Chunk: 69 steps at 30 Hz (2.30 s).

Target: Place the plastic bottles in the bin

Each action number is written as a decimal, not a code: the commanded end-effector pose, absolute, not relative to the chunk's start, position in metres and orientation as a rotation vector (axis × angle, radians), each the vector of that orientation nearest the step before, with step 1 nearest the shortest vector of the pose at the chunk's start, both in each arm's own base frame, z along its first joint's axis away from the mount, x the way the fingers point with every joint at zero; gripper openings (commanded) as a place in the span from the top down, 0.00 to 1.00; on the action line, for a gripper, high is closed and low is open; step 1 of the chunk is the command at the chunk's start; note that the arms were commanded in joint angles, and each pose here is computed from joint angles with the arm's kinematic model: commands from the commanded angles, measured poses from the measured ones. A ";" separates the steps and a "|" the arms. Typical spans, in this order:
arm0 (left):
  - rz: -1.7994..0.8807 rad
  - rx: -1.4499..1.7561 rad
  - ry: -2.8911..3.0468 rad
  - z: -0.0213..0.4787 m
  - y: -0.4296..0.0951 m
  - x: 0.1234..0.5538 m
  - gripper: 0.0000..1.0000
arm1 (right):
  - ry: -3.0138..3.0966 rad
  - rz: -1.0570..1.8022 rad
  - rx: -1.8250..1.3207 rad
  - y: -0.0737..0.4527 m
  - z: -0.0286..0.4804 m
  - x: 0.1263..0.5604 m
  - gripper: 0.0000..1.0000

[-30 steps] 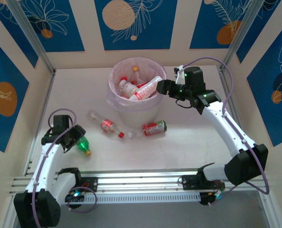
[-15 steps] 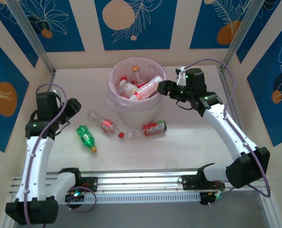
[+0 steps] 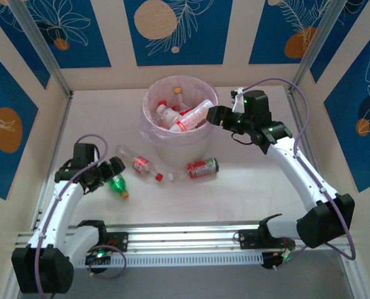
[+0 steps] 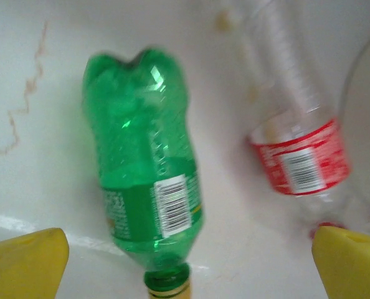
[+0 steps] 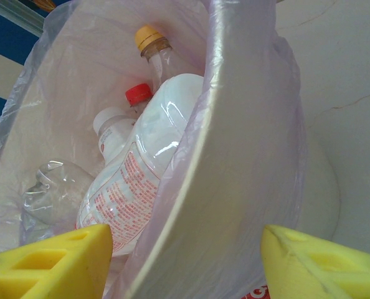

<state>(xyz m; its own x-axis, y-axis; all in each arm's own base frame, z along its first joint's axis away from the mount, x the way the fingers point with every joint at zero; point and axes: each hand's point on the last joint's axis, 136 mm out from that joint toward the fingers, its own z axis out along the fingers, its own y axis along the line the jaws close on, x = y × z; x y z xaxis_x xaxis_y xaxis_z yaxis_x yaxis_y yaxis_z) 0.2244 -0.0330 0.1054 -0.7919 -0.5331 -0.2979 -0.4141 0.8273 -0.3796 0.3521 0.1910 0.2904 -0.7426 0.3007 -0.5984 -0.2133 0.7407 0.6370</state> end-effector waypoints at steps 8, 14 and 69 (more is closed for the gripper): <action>-0.434 -0.802 2.616 0.054 -0.035 0.226 0.00 | 2.271 0.902 0.067 0.190 0.276 0.346 0.35; -0.367 -0.839 2.649 0.032 -0.028 0.222 0.05 | 2.273 0.897 0.063 0.190 0.276 0.346 0.35; -0.624 0.756 1.994 0.399 -0.268 0.356 1.00 | 2.136 1.024 0.097 0.171 0.332 0.341 0.37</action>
